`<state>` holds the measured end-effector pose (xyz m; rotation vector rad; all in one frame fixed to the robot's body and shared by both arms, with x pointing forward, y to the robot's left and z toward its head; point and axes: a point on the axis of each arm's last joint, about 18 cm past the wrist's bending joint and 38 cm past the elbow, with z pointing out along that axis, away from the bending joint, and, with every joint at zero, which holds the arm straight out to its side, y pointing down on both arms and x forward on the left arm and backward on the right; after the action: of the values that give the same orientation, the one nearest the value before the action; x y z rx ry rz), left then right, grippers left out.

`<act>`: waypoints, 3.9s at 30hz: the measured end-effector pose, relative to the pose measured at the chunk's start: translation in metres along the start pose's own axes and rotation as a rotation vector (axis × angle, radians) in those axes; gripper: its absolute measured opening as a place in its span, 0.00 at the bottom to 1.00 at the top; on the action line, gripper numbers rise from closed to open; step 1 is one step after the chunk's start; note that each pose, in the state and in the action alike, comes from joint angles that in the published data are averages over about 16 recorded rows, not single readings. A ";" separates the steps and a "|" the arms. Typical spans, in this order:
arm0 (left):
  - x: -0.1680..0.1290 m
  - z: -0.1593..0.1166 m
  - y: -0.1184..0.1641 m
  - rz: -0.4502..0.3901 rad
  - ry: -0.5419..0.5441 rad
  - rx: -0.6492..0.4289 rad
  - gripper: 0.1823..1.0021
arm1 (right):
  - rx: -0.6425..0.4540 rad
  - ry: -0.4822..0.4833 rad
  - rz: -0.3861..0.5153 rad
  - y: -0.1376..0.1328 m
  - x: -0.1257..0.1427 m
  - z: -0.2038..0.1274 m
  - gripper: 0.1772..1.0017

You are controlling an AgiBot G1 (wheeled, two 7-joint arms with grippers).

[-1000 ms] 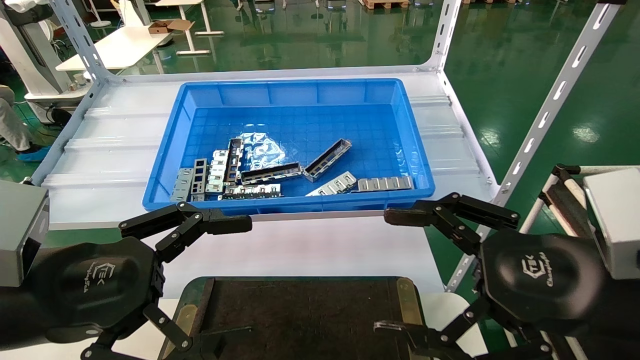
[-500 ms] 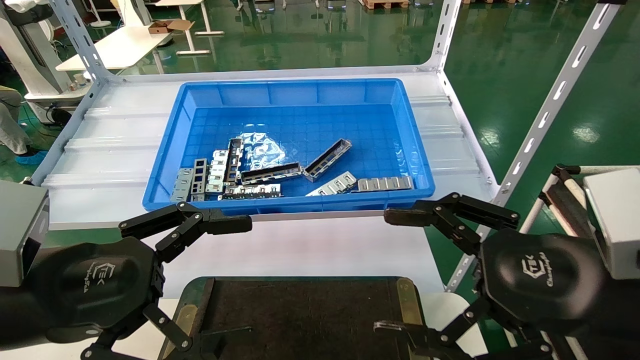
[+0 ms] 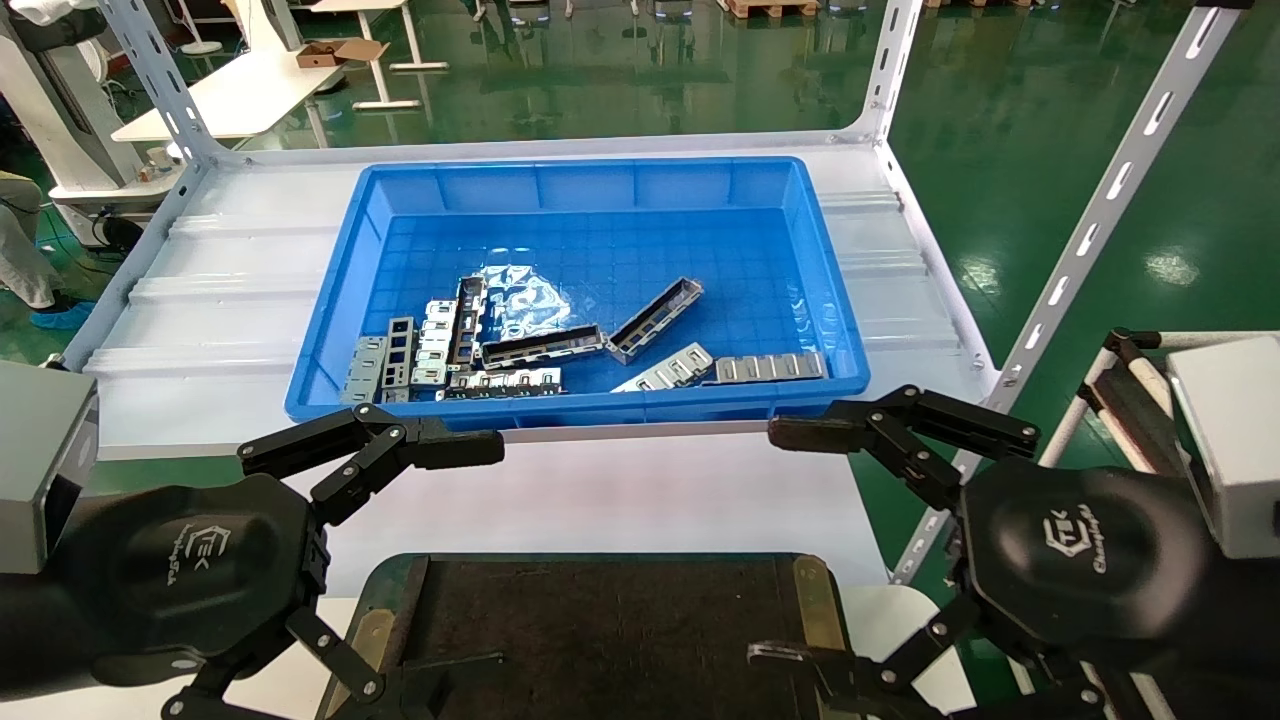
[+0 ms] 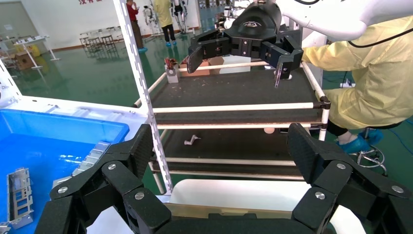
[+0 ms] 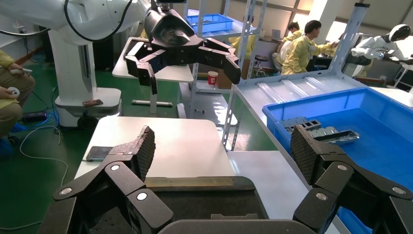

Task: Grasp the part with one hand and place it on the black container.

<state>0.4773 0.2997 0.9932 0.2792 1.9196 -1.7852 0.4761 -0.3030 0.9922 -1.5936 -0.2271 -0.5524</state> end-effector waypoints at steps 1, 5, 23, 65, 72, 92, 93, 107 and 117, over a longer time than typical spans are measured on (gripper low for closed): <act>0.000 0.000 0.000 0.002 -0.001 -0.001 1.00 | 0.000 0.000 0.000 0.000 0.000 0.000 1.00; -0.004 0.002 0.001 0.017 -0.013 -0.011 1.00 | 0.000 0.000 0.000 0.000 0.000 0.000 1.00; -0.063 0.040 0.024 0.067 -0.204 -0.073 1.00 | 0.000 0.000 0.000 0.000 0.000 0.000 1.00; -0.226 0.183 0.107 -0.080 -0.613 -0.302 1.00 | 0.000 0.000 0.000 0.000 0.000 0.000 1.00; -0.229 0.183 0.116 -0.088 -0.647 -0.327 1.00 | 0.000 0.000 0.000 0.000 0.000 0.000 1.00; -0.225 0.193 0.124 -0.119 -0.667 -0.337 0.90 | 0.000 0.000 0.000 0.000 0.000 0.000 0.84; -0.225 0.193 0.125 -0.120 -0.667 -0.338 0.89 | 0.000 0.000 0.000 0.000 0.000 0.000 0.82; -0.222 0.192 0.136 -0.136 -0.676 -0.360 0.55 | 0.000 0.000 0.000 0.000 0.000 0.000 0.46; -0.221 0.190 0.137 -0.140 -0.674 -0.354 0.30 | 0.000 0.000 0.000 0.000 0.000 0.000 0.20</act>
<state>0.7722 0.1709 0.9787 -0.5264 1.7193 -1.3339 0.4762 -0.3030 0.9922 -1.5936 -0.2272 -0.5523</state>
